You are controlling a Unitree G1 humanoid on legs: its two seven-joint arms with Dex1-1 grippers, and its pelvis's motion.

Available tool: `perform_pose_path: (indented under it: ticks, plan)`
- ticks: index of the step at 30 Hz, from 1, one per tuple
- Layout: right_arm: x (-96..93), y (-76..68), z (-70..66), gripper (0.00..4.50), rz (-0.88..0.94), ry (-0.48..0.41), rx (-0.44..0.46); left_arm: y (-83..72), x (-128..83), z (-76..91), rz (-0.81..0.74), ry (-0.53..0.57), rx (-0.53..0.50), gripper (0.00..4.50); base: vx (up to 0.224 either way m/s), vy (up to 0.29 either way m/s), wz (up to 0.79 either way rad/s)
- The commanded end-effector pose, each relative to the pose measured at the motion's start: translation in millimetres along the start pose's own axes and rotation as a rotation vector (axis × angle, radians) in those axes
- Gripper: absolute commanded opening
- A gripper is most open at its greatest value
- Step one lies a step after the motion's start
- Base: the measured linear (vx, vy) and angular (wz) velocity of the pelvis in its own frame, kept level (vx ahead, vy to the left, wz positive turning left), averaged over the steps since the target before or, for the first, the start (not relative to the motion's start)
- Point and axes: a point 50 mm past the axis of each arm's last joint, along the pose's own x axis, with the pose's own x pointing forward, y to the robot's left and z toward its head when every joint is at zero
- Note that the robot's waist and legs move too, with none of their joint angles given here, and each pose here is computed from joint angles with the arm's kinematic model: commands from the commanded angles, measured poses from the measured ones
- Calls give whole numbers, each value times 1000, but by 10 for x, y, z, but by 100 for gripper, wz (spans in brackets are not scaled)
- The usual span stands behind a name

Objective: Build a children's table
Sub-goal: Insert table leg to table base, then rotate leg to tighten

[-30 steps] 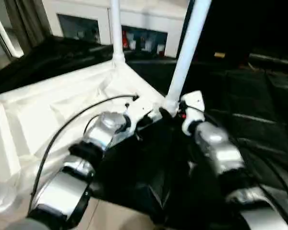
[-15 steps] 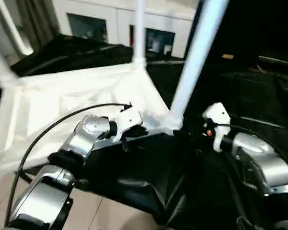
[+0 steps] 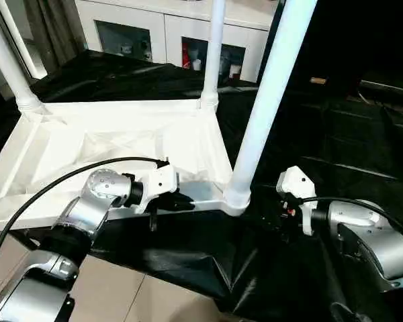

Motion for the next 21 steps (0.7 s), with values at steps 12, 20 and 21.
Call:
perform_pose_path:
  ticks: [12, 20, 21]
  plan:
    - [102, -56, -32, 415, -44, -13, 3, -67, 108, 168, -57, -64, 67, 0, 0, 0, 0]
    - [152, -50, -52, 388, -31, -25, 18, -68, 114, 172, -55, -61, 74, 0, 0, 0, 0]
    - [155, -55, -55, 378, -32, -26, 24, -67, 113, 169, -52, -60, 73, 0, 0, 0, 0]
